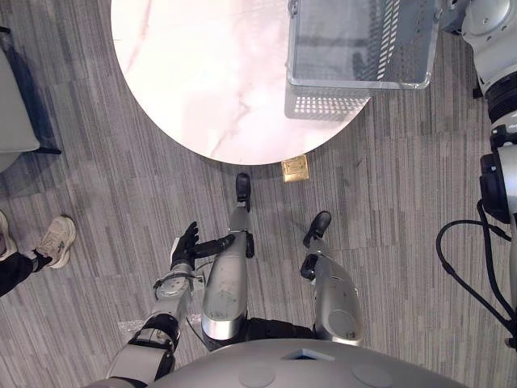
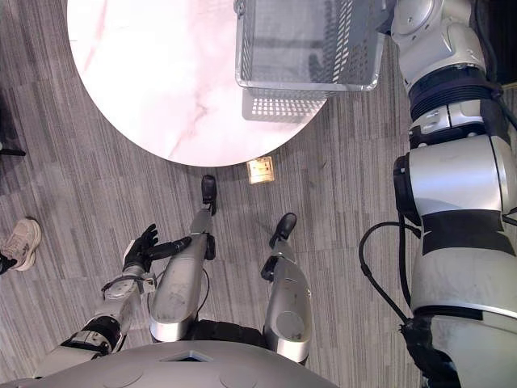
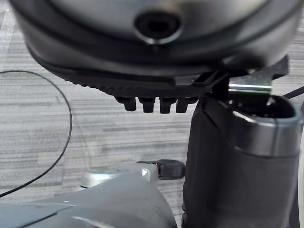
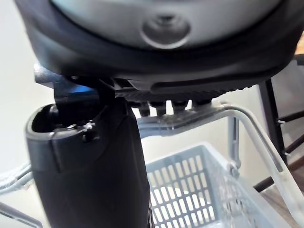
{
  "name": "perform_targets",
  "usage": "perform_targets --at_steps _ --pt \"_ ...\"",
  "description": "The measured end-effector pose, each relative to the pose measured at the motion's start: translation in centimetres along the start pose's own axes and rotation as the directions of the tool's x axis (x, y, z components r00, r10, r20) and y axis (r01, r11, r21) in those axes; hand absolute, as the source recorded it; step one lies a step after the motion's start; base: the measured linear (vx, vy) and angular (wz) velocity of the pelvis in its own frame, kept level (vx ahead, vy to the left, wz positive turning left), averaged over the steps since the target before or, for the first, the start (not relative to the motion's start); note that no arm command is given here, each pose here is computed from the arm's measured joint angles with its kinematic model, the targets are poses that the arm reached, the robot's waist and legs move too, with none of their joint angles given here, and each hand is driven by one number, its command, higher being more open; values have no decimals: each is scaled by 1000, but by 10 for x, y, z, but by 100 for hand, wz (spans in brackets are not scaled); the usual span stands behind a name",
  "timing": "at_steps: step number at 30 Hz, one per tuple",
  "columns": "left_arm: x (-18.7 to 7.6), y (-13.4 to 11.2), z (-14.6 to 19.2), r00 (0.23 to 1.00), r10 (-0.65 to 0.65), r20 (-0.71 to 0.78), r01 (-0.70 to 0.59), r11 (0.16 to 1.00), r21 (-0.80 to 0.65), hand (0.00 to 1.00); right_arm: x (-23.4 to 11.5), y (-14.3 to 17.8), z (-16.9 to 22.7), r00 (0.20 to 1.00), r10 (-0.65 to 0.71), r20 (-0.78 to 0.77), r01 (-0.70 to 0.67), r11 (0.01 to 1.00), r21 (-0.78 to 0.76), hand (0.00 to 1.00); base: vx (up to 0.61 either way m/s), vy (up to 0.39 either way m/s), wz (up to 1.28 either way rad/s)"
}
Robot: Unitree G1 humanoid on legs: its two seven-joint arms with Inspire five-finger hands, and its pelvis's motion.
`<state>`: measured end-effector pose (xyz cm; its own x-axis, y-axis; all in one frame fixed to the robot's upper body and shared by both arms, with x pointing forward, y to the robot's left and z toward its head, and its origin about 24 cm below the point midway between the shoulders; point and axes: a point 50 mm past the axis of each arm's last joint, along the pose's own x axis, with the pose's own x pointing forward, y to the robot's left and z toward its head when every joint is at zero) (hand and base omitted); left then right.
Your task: Pick vegetable in the basket
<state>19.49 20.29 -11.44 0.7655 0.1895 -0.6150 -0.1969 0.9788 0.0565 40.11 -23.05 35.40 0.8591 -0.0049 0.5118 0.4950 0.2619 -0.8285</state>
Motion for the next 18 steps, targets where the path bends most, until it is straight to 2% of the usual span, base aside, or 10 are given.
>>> perform_targets --at_steps 11,18 --pt "0 0 0 1000 5 0 -5 1000 0 100 -3 5 1 994 93 54 -77 966 -245 0 0 0 0" --pt "0 0 0 1000 4 -4 -4 1000 4 100 -6 13 -2 991 119 58 -100 961 -259 0 13 3 4"
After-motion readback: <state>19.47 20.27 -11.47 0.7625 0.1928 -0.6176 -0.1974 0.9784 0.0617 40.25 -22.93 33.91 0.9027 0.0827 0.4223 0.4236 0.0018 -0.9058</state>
